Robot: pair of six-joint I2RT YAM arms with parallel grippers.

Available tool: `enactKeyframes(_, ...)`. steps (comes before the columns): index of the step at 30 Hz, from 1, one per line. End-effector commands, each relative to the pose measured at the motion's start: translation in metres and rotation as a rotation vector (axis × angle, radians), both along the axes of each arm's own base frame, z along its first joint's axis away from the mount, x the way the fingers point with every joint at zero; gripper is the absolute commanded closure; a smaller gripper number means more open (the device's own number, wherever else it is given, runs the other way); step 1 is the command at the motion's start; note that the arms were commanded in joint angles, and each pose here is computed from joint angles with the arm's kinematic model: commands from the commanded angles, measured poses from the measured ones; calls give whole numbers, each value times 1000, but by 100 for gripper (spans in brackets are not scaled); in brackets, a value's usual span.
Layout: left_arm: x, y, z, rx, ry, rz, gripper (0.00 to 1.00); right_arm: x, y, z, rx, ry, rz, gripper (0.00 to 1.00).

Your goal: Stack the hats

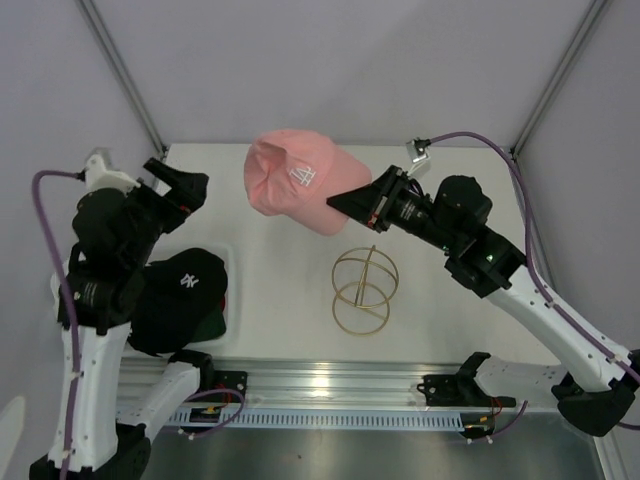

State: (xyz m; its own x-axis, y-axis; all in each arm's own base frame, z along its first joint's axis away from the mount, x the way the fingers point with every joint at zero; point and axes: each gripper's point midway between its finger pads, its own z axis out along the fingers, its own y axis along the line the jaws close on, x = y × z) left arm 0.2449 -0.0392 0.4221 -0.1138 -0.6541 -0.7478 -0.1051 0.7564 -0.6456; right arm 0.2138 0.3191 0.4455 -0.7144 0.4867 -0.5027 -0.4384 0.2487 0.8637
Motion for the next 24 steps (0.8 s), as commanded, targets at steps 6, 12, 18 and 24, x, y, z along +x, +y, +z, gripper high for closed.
enactKeyframes(6,49,-34,-84,-9,159,-385,0,-35,-28,14,64,-13,114,100)
enactKeyframes(12,66,-56,-104,-190,163,-610,2,-54,-29,0,52,-87,232,100)
enactKeyframes(18,65,-63,-112,-214,154,-650,2,-64,-44,-30,-71,-89,213,100)
enactKeyframes(24,56,-86,-138,-153,231,-686,1,-66,-70,-56,-113,-9,143,100)
